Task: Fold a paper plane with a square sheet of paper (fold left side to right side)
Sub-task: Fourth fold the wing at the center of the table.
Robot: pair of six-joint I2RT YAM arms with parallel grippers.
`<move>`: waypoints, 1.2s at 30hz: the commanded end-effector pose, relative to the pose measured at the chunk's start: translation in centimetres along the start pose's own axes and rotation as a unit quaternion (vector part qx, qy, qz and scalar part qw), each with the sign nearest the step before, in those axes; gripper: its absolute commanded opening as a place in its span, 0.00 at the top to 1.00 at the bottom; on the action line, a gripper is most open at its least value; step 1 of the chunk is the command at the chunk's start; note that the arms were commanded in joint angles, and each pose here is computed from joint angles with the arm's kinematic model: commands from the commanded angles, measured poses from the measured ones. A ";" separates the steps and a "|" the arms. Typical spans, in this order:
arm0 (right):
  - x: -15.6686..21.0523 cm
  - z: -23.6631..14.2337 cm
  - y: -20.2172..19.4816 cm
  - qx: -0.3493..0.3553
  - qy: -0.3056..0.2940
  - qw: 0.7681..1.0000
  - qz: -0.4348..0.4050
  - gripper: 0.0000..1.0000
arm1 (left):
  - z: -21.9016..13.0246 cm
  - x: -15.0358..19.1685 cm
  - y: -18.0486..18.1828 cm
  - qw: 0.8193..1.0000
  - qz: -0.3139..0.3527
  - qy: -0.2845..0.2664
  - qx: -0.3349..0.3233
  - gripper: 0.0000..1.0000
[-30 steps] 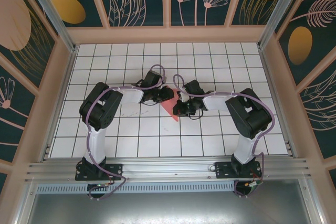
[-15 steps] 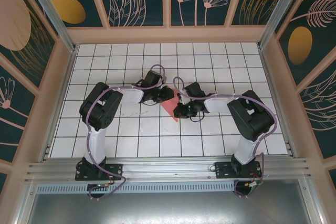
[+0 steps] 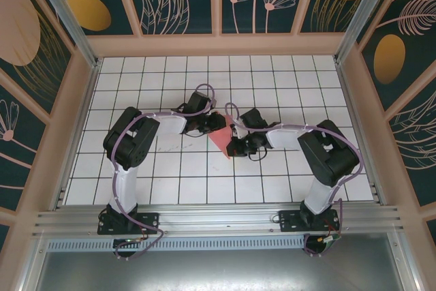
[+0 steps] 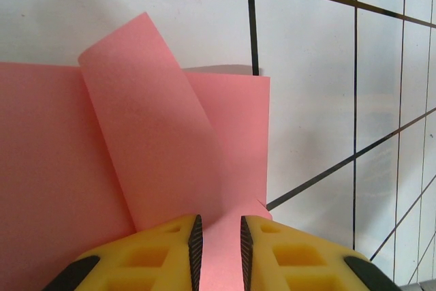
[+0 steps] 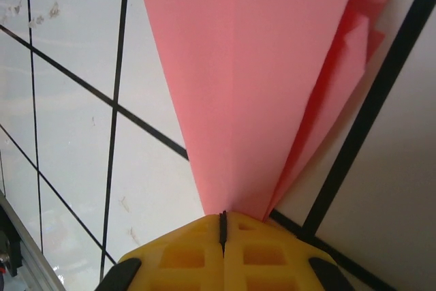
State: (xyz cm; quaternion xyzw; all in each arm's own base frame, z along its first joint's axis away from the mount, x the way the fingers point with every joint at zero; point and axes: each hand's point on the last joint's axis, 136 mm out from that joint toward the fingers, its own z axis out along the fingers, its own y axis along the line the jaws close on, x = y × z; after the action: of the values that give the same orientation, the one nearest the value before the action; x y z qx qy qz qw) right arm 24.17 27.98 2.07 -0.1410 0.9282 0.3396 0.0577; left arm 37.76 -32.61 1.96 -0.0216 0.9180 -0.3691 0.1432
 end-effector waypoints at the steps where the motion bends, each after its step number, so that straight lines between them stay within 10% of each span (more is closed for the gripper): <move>1: 1.3 -1.5 0.8 -0.013 0.012 1.000 0.021 1.00 | 0.9 3.1 6.1 0.994 -0.030 0.039 -0.098 0.74; 8: -1.8 -4.0 3.1 -0.062 -0.052 0.997 0.018 1.00 | 0.9 2.9 5.8 0.995 -0.029 0.038 -0.093 0.74; 36: 4.2 1.1 -0.7 -0.024 0.063 0.995 0.068 1.00 | 0.9 2.9 5.9 0.994 -0.028 0.038 -0.096 0.74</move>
State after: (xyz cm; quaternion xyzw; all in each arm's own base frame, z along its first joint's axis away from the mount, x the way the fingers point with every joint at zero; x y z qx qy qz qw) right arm 23.26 28.31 1.61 -0.0983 0.9222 0.3734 0.0210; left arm 37.76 -32.60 1.95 -0.0217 0.9181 -0.3688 0.1432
